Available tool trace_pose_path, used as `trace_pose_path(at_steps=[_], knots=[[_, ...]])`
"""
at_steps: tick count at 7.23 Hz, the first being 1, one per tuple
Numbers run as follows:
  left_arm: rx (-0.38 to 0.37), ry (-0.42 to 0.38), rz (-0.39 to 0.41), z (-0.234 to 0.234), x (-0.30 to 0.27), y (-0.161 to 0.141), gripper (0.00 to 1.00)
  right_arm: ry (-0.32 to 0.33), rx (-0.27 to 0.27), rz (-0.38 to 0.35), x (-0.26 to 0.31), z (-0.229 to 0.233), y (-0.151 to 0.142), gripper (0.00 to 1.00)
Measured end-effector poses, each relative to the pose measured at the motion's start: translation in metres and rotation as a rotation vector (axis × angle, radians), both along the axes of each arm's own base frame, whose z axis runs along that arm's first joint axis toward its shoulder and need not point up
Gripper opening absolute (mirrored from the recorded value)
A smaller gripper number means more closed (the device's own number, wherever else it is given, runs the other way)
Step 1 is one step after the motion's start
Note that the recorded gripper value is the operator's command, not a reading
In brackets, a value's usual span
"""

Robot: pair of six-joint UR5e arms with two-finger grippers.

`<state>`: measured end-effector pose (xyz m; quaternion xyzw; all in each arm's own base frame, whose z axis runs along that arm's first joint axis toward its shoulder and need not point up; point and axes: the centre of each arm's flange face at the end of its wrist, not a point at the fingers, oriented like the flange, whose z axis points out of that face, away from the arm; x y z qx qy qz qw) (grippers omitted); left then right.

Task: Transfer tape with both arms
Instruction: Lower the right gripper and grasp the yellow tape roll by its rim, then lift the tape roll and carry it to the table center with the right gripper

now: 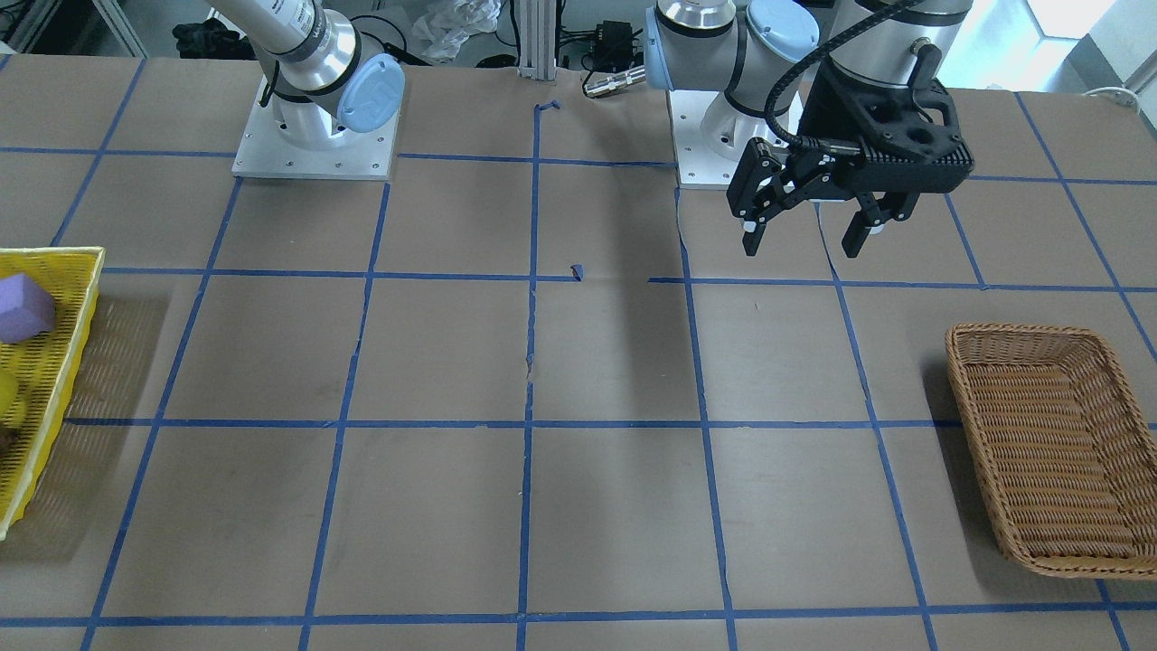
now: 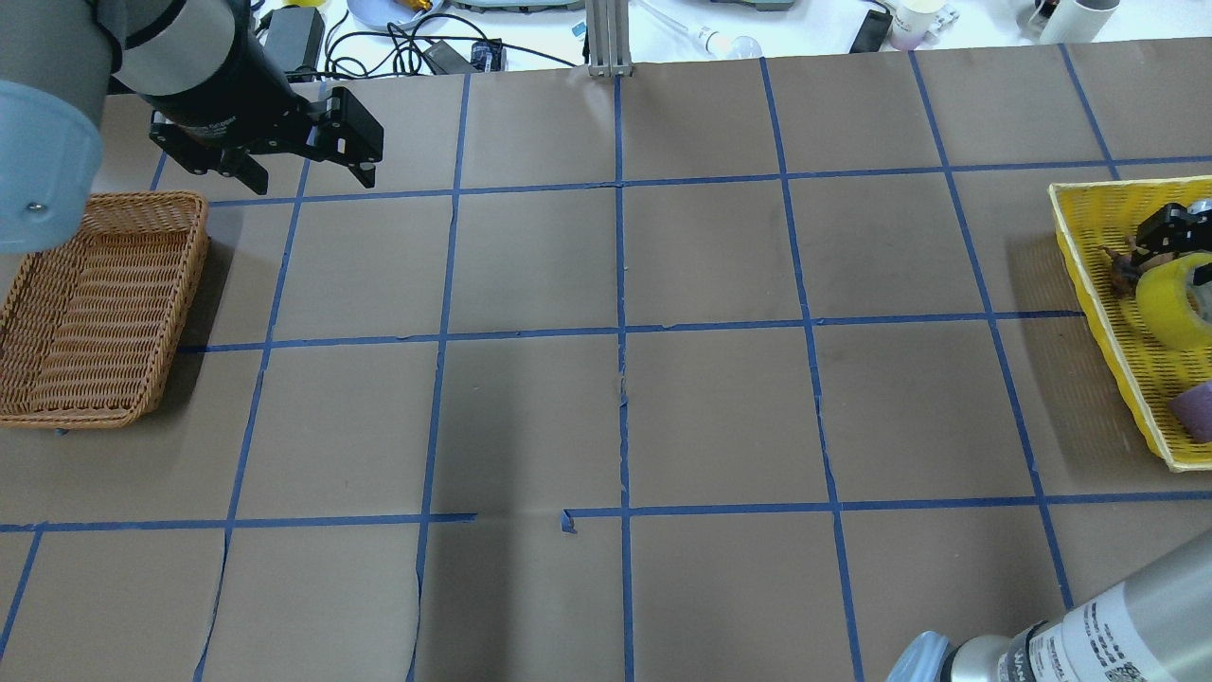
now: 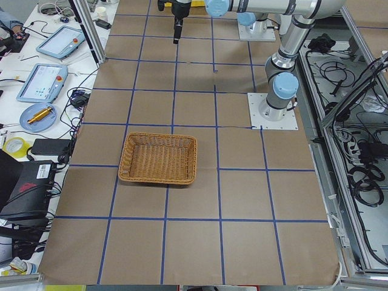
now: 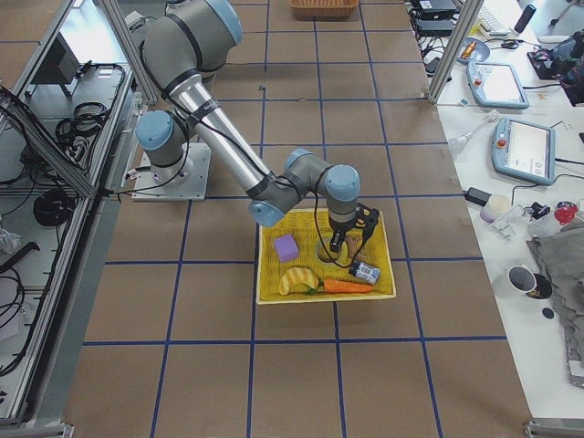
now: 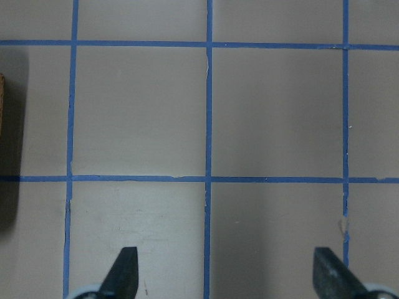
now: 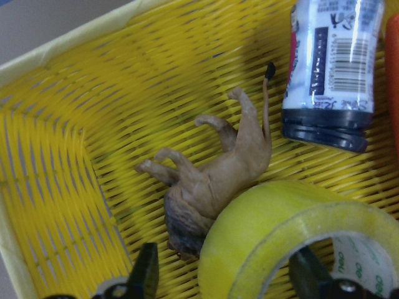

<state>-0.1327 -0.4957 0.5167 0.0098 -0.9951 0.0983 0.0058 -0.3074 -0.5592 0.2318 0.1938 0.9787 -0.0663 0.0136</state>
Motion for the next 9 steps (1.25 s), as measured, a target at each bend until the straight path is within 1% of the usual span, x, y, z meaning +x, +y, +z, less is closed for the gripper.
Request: trace_pose_path(at_steps=[1, 3, 4, 5, 6, 7, 9], knots=[[0.000, 0.000, 0.000, 0.000, 0.000, 0.000, 1.00, 0.000, 0.001, 0.000, 0.000, 0.001, 0.000, 0.00], [0.000, 0.000, 0.000, 0.000, 0.000, 0.000, 1.00, 0.004, 0.000, 0.001, 0.000, 0.009, 0.000, 0.00], [-0.001, 0.001, 0.000, 0.000, 0.000, 0.000, 1.00, 0.009, -0.004, 0.001, 0.004, 0.020, 0.001, 0.00], [-0.001, 0.001, 0.000, 0.001, 0.000, 0.000, 1.00, 0.009, -0.009, -0.011, 0.018, 0.042, 0.001, 0.00], [-0.002, 0.001, 0.000, 0.001, 0.000, 0.000, 1.00, 0.000, -0.006, -0.041, 0.048, 0.067, -0.002, 0.00], [-0.002, 0.001, 0.000, 0.001, 0.000, 0.000, 1.00, -0.016, 0.005, -0.078, 0.091, 0.090, -0.007, 0.00], [-0.002, 0.002, 0.000, 0.001, 0.000, 0.000, 1.00, -0.060, 0.036, -0.196, 0.216, 0.118, -0.021, 0.00]])
